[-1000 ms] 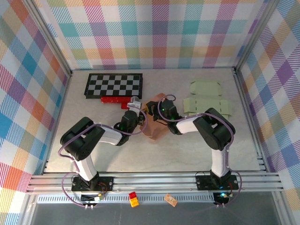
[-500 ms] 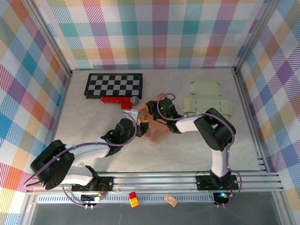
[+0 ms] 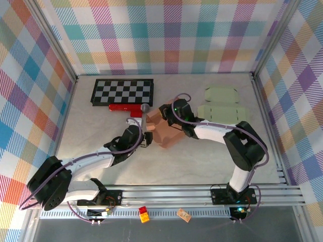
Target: Fold the paper box
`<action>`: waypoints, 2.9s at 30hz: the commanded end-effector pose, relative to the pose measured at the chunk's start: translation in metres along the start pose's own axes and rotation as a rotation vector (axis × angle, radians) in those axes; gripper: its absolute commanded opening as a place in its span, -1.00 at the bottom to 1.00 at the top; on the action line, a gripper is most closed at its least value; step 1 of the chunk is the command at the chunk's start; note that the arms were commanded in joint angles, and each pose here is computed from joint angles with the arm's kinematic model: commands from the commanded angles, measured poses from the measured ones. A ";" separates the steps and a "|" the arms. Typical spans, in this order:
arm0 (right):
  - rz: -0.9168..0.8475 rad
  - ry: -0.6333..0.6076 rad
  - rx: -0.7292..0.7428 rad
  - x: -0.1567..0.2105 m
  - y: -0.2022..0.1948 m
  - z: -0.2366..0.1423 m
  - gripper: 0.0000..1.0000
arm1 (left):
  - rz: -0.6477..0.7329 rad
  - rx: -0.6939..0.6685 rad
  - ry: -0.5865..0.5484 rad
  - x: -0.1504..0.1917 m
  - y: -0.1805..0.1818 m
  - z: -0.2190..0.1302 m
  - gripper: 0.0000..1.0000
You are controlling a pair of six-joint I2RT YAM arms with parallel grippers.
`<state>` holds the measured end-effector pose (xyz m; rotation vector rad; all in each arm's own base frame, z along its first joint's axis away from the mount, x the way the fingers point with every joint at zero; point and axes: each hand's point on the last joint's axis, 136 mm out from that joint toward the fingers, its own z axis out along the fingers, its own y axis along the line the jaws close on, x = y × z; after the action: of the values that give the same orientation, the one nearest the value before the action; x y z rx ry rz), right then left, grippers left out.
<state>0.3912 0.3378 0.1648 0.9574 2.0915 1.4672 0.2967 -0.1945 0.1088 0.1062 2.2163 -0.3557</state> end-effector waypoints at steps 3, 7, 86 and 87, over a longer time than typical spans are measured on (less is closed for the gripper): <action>-0.027 -0.003 0.034 -0.004 0.005 -0.004 -1.00 | -0.051 -0.006 0.011 -0.012 0.005 0.005 0.31; -0.033 0.030 0.046 -0.002 -0.013 0.011 -1.00 | -0.080 0.001 0.011 -0.018 0.017 0.005 0.18; -0.039 0.022 -0.189 0.000 -0.029 0.016 -1.00 | 0.062 -0.033 -0.053 -0.025 -0.012 0.094 -0.07; -0.040 0.023 -0.188 0.000 -0.029 0.016 -1.00 | 0.061 -0.030 -0.051 -0.025 -0.013 0.095 -0.10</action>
<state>0.3973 0.3403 0.1194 0.8396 1.9615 1.5914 0.3698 -0.2281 0.0637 0.2069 2.2115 -0.2816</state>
